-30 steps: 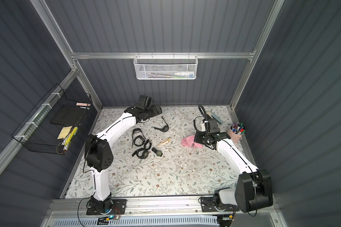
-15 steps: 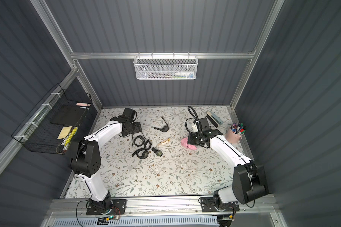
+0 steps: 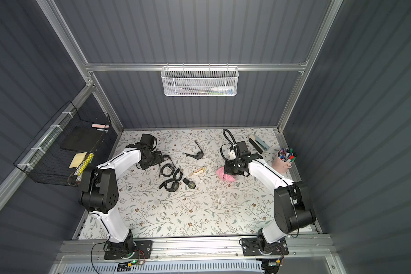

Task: Wipe the watch dial
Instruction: Adjust the watch at the center of the board.

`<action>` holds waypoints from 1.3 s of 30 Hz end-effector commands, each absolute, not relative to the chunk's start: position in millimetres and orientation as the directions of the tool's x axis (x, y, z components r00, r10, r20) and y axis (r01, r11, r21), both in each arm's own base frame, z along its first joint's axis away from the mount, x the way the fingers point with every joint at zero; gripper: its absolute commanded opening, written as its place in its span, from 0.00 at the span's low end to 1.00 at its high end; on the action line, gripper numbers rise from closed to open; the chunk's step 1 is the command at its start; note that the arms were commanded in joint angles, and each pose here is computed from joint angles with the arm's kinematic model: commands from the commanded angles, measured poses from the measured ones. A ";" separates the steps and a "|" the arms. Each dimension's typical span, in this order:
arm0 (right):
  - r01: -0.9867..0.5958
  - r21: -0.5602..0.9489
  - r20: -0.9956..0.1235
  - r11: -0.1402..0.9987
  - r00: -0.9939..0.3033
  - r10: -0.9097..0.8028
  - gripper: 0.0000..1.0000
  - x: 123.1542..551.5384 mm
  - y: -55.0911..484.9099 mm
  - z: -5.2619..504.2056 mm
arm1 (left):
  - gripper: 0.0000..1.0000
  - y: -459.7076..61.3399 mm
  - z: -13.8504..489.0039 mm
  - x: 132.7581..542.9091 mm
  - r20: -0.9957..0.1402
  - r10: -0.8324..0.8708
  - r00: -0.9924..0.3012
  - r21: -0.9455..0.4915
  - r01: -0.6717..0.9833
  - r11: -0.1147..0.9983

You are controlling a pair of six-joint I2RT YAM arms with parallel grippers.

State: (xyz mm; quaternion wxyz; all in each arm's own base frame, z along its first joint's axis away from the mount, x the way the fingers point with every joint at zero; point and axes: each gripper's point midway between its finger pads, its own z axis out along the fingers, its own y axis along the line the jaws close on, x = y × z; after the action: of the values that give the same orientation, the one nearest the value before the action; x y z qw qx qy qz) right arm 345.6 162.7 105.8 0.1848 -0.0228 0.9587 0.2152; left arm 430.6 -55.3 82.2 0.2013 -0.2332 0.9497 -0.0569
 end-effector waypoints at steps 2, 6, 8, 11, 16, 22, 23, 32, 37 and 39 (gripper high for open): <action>-0.172 0.427 -0.365 0.888 -0.931 -0.004 0.05 350.0 172.9 112.9 | 0.87 -82.2 101.3 444.7 -0.275 -0.639 -0.719 -0.419 -0.509 0.752; -0.182 0.421 -0.362 0.889 -0.932 -0.019 0.05 352.1 173.7 112.3 | 0.88 -91.1 102.5 449.4 -0.193 -0.756 -0.626 -0.525 -0.585 0.618; -0.182 0.423 -0.357 0.888 -0.934 -0.021 0.05 352.9 174.6 110.8 | 0.89 -90.5 104.3 451.1 -0.162 -0.808 -0.566 -0.557 -0.624 0.548; -0.184 0.433 -0.343 0.882 -0.939 -0.027 0.06 354.3 177.7 108.4 | 0.90 -91.6 115.7 463.2 -0.140 -0.860 -0.490 -0.628 -0.628 0.460; -0.202 0.435 -0.321 0.877 -0.945 -0.058 0.06 358.3 181.9 107.3 | 0.92 -97.8 118.8 482.9 -0.096 -0.893 -0.440 -0.686 -0.621 0.379; -0.215 0.422 -0.320 0.881 -0.944 -0.077 0.06 361.4 181.4 106.7 | 0.92 -100.9 100.6 486.8 -0.095 -0.882 -0.462 -0.655 -0.638 0.405; -0.213 0.422 -0.320 0.881 -0.944 -0.076 0.06 362.0 181.2 106.8 | 0.92 -101.6 98.5 487.4 -0.093 -0.880 -0.466 -0.657 -0.636 0.405; -0.199 0.425 -0.295 0.883 -0.953 -0.072 0.06 361.8 181.8 99.2 | 0.89 -115.0 83.6 522.3 -0.157 -0.784 -0.601 -0.624 -0.554 0.550; -0.195 0.416 -0.292 0.889 -0.954 -0.072 0.06 363.2 179.4 97.3 | 0.83 -114.9 55.2 505.0 -0.138 -0.705 -0.696 -0.519 -0.555 0.650; -0.190 0.420 -0.286 0.887 -0.956 -0.069 0.06 364.1 179.9 96.3 | 0.81 -113.1 49.9 499.7 -0.134 -0.705 -0.696 -0.512 -0.561 0.651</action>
State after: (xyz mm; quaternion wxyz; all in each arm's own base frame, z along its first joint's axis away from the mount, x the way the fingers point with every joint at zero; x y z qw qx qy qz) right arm 360.5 178.3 93.1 0.1332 -0.0606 0.9634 0.2245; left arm 522.0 -112.5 67.5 0.1971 -0.3805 0.8688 -0.2482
